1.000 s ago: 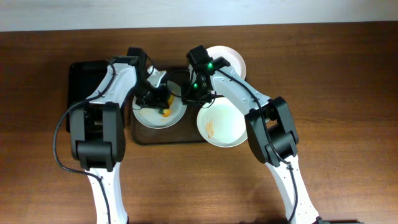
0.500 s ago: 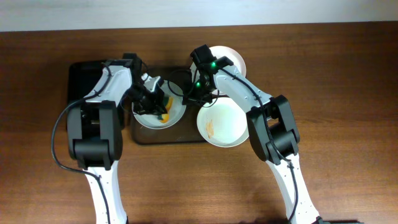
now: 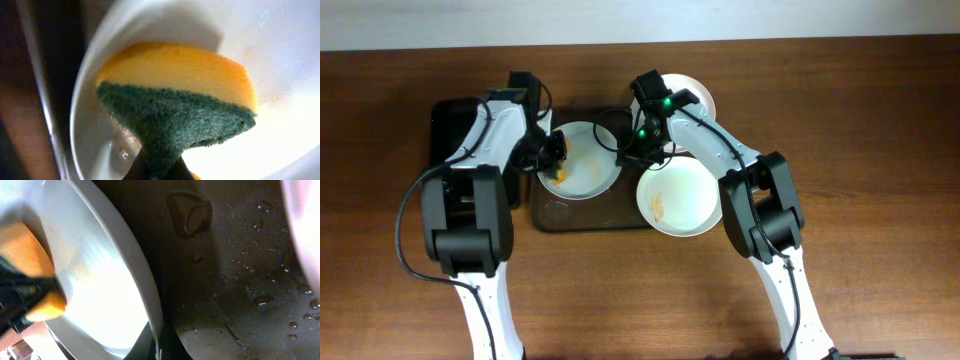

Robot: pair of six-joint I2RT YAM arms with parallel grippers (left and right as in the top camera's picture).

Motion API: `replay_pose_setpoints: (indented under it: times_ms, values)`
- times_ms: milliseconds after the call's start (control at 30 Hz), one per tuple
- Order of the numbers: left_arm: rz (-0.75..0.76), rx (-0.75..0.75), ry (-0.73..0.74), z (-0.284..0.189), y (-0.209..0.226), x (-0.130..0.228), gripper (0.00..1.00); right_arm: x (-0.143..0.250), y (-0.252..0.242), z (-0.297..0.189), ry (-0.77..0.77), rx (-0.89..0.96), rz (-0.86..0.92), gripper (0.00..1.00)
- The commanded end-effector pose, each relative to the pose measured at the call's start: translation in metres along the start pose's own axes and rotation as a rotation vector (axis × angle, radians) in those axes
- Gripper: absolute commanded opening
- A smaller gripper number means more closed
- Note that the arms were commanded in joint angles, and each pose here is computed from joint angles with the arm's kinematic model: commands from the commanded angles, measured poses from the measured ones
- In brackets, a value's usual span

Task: Clean dirty plates on tray and stack at the side
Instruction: 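Scrub the left plate with the sponge in the left gripper, then carry the cleaned plate with the right gripper to the table's right side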

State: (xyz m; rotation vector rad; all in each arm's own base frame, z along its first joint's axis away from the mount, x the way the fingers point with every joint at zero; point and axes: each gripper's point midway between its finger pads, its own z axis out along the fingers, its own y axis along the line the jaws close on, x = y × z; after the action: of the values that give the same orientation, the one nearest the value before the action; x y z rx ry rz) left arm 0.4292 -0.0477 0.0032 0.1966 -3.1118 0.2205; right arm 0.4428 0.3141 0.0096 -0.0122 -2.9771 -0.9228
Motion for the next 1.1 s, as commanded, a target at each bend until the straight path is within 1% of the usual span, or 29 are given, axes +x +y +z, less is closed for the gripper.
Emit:
replay_pose_setpoints:
  times_ms: [0, 33, 67, 100, 167, 233, 267, 300, 333, 367, 400, 500, 567, 633, 700, 767, 833, 900, 1033, 1067]
  values:
    - [0.043, -0.199, 0.184, 0.033, 0.025, 0.042, 0.01, 0.005, -0.007, 0.009, 0.03, -0.005, 0.013, 0.04]
    - [0.232, -0.051, 0.218, 0.034, -0.01, 0.049, 0.01, 0.005, -0.007, 0.009, 0.03, -0.005, 0.012, 0.04]
    - [0.351, 0.082, 0.221, 0.034, -0.035, 0.053, 0.01, 0.005, -0.007, 0.009, 0.03, -0.005, 0.012, 0.04]
    - [0.471, 0.243, 0.188, 0.032, -0.067, 0.054, 0.01, 0.005, -0.007, 0.009, 0.03, -0.005, 0.012, 0.04]
    - [0.523, 0.261, 0.089, 0.035, -0.077, 0.033, 0.01, 0.005, -0.007, 0.009, 0.03, -0.005, 0.012, 0.04]
    - [0.536, 0.219, 0.015, 0.037, -0.073, 0.013, 0.01, 0.004, -0.007, 0.009, 0.03, -0.005, 0.009, 0.04]
    - [0.526, 0.191, -0.039, 0.037, -0.068, -0.002, 0.01, 0.004, -0.007, 0.009, 0.03, -0.006, 0.009, 0.04]
    - [0.445, 0.116, -0.085, 0.038, -0.057, -0.017, 0.01, 0.004, -0.007, 0.009, 0.03, -0.006, 0.009, 0.04]
    - [0.24, -0.094, -0.144, 0.037, -0.022, -0.037, 0.01, 0.004, -0.007, 0.009, 0.03, -0.005, 0.009, 0.04]
    - [0.104, -0.254, -0.183, 0.03, 0.005, -0.043, 0.01, 0.005, -0.007, 0.009, 0.03, -0.004, 0.009, 0.04]
    - [0.04, -0.319, -0.183, 0.024, 0.016, -0.041, 0.01, 0.004, -0.009, 0.009, 0.027, 0.003, 0.009, 0.04]
    - [0.026, -0.325, -0.14, 0.003, 0.014, -0.037, 0.01, 0.004, -0.015, 0.009, 0.021, 0.038, 0.016, 0.04]
    - [0.026, -0.313, -0.133, -0.03, 0.006, -0.041, 0.01, 0.005, -0.018, 0.008, 0.023, 0.052, 0.002, 0.04]
    - [0.025, -0.278, -0.157, -0.063, -0.005, -0.048, 0.01, 0.004, -0.016, 0.005, 0.016, 0.052, -0.003, 0.04]
    - [0.015, -0.248, -0.207, -0.084, -0.008, -0.06, 0.01, 0.002, -0.017, -0.007, -0.021, 0.113, -0.013, 0.04]
    - [0.005, -0.241, -0.206, -0.084, -0.005, -0.061, 0.01, 0.001, -0.016, -0.029, -0.075, 0.197, -0.029, 0.04]
    - [-0.002, -0.242, -0.206, -0.085, -0.002, -0.062, 0.01, -0.003, -0.009, -0.056, -0.164, 0.294, -0.065, 0.04]
    - [-0.012, -0.245, -0.214, -0.086, 0.003, -0.064, 0.01, -0.001, -0.006, -0.091, -0.26, 0.432, -0.101, 0.04]
    - [-0.044, -0.245, -0.222, -0.088, 0.018, -0.069, 0.01, 0.005, 0.017, -0.147, -0.438, 0.596, -0.178, 0.04]
    - [-0.045, -0.245, -0.222, -0.088, 0.019, -0.069, 0.01, 0.008, 0.018, -0.171, -0.506, 0.69, -0.196, 0.04]
